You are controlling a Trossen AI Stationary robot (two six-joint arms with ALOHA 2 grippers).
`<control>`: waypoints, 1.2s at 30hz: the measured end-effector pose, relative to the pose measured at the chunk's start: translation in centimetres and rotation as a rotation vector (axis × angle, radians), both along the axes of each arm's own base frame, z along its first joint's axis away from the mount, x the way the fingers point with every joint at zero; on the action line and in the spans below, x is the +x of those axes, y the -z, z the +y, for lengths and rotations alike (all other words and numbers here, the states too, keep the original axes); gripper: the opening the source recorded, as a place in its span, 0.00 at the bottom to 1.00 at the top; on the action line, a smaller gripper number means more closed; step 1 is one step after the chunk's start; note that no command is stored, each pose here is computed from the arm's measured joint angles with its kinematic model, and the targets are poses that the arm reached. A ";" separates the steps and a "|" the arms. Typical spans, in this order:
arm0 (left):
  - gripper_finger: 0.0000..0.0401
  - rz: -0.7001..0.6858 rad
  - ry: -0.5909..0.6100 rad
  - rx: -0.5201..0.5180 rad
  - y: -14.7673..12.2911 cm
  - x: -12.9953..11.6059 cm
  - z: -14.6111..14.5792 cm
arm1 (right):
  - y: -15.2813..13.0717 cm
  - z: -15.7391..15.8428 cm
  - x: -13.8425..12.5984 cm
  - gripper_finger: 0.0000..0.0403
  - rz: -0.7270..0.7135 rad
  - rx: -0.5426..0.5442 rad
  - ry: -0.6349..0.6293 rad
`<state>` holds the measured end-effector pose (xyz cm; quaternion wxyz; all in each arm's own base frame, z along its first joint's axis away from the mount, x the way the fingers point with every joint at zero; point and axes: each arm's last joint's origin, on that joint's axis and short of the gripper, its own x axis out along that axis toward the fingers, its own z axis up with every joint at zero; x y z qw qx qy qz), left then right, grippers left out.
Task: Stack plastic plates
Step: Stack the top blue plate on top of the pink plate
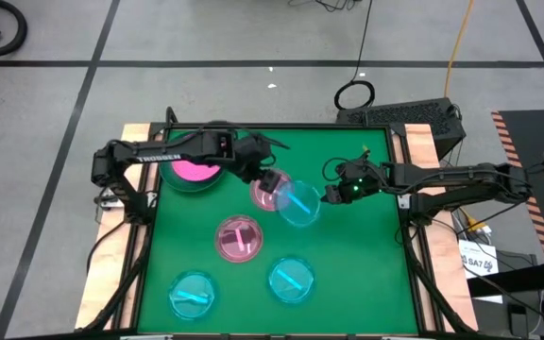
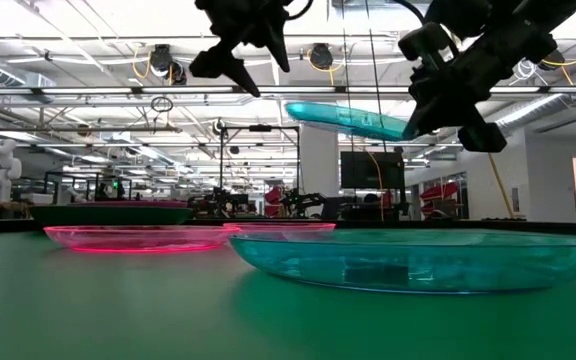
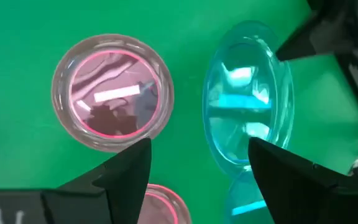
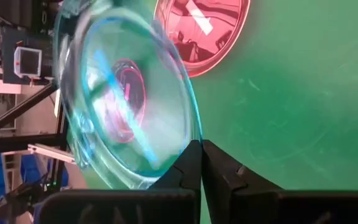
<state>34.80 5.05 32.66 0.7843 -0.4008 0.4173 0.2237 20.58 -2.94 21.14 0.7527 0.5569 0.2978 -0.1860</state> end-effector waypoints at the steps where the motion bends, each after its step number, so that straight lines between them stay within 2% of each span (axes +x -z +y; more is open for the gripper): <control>1: 0.68 -0.002 -0.022 -0.019 0.0 0.0 0.2 | 0.0 0.0 0.0 0.00 0.000 -0.002 0.002; 7: 0.68 -0.016 -0.073 -0.091 0.4 0.5 0.7 | 0.0 -0.1 0.0 0.00 0.002 -0.017 0.016; 12: 0.68 -0.079 -0.062 -0.096 0.6 1.7 0.3 | -0.1 -0.1 0.1 0.00 -0.006 -0.032 0.020; 23: 0.68 -0.075 -0.039 -0.093 2.7 3.7 -1.1 | -0.3 -0.2 0.3 0.00 -0.039 -0.074 0.009; 26: 0.61 -0.082 -0.042 -0.091 2.7 3.9 -1.2 | -0.3 -0.2 0.3 0.00 -0.044 -0.088 0.003; 36: 0.25 -0.073 -0.135 -0.044 2.9 3.9 -0.9 | -0.3 -0.3 0.3 0.00 -0.035 -0.121 0.006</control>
